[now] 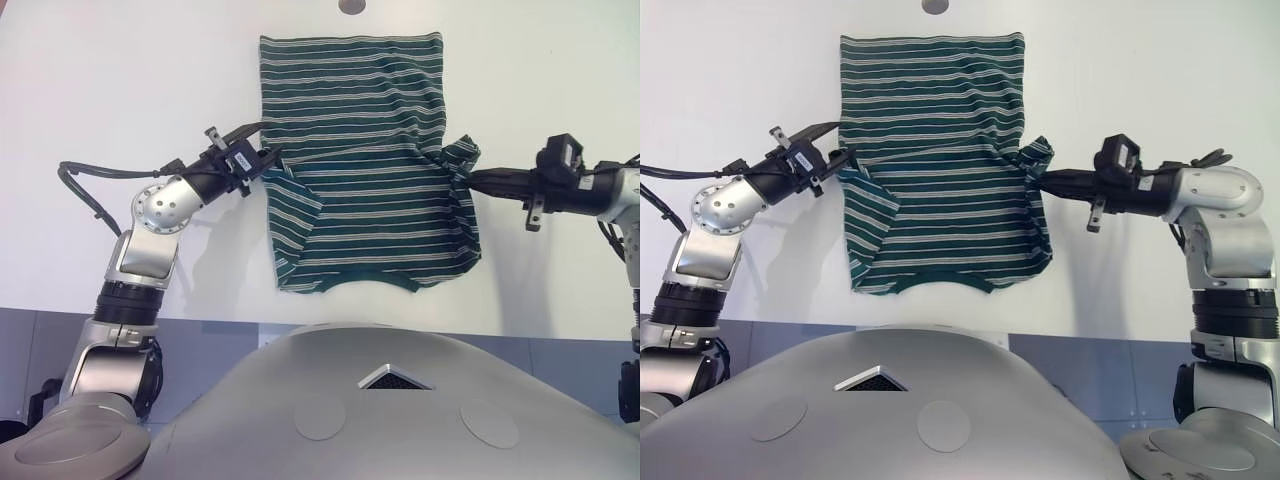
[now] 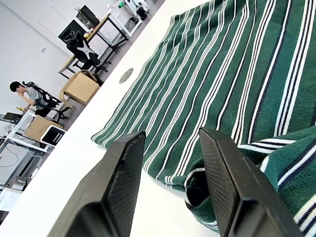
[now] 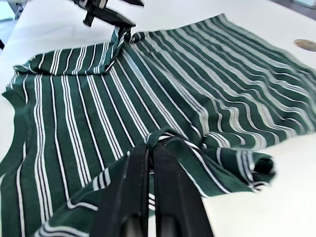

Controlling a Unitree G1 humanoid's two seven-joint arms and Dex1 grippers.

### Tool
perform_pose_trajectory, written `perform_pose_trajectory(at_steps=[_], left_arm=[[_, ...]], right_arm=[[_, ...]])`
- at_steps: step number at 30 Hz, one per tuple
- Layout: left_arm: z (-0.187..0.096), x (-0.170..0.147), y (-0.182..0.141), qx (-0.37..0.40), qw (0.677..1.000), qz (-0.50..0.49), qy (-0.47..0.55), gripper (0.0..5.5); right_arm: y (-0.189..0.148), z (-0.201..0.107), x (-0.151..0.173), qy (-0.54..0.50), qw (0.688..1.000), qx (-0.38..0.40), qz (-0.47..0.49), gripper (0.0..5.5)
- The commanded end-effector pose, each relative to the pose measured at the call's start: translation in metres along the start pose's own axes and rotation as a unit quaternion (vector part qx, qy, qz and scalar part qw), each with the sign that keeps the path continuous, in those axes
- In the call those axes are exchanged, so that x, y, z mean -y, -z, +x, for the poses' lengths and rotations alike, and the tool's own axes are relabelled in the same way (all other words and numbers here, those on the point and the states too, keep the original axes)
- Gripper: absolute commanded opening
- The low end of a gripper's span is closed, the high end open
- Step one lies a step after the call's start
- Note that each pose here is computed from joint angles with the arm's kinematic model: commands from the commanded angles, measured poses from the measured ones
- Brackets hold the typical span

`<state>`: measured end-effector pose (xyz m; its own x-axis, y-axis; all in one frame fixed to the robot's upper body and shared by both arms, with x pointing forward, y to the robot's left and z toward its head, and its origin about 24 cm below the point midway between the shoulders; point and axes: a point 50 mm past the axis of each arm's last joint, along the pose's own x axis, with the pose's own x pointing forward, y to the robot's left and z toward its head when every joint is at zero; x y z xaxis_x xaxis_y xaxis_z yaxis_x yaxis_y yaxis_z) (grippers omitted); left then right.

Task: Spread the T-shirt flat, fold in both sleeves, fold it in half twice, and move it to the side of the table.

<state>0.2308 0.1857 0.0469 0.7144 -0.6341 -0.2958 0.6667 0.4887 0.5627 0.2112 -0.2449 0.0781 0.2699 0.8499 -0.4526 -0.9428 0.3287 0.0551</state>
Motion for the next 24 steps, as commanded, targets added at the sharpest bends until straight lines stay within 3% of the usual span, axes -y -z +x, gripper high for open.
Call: perform_pose_trajectory(at_steps=[1, 16, 19, 24], left_arm=[[0.003, 0.000, -0.001, 0.001, 1.000, 0.009, 0.004, 2.00], [0.006, 0.000, -0.005, 0.015, 1.000, -0.002, 0.009, 2.00], [0.005, 0.001, -0.006, 0.021, 1.000, -0.008, 0.016, 2.00], [-0.004, 0.008, -0.017, 0.059, 0.996, -0.046, 0.054, 2.87]], right_arm=[[-0.006, 0.021, -0.004, -0.033, 0.999, -0.017, -0.027, 0.03], [0.001, 0.060, -0.011, -0.082, 0.991, -0.062, -0.081, 0.03], [-0.003, 0.062, -0.012, -0.084, 0.993, -0.041, -0.075, 0.68], [-0.025, 0.053, -0.007, -0.072, 0.996, 0.023, -0.053, 1.69]])
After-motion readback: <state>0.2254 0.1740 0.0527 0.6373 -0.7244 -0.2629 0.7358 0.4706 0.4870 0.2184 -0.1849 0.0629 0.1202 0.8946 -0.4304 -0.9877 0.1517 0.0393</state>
